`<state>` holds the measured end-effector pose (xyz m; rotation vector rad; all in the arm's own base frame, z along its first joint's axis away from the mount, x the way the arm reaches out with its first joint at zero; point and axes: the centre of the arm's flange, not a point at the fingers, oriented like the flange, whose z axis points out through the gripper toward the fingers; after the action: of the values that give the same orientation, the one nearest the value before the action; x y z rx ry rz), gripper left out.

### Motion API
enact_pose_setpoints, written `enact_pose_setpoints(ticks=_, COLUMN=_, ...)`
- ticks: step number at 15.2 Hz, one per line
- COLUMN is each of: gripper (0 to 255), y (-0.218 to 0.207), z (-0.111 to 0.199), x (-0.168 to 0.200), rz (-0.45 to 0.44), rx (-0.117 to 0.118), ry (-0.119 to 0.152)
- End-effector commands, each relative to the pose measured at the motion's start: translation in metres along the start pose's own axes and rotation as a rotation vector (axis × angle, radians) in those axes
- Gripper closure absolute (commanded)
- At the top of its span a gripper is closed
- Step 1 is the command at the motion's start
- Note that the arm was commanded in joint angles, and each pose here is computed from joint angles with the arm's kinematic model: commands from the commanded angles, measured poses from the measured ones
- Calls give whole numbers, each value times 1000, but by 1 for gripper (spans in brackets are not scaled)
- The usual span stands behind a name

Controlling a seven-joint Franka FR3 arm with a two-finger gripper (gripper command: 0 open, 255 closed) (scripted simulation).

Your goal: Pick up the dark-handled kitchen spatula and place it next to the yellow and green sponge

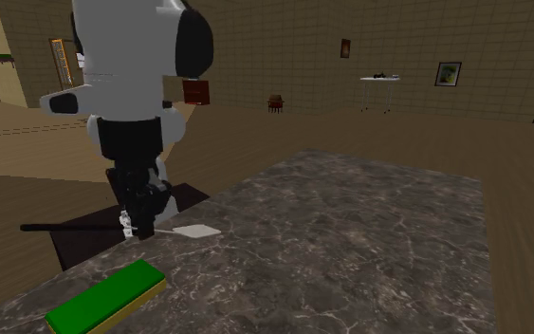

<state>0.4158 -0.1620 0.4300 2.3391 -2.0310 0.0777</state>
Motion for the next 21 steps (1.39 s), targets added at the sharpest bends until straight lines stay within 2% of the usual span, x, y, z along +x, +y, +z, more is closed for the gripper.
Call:
enact_pose_setpoints(ticks=1, gripper=255, y=8, z=-2, x=23, rz=-1, rx=0, ry=0)
enact_pose_setpoints(ticks=14, gripper=255, y=58, z=9, x=187, rz=-1, rx=0, ry=0)
enact_pose_setpoints(ticks=21, gripper=255, y=60, z=41, x=193, rz=-1, rx=0, ry=0)
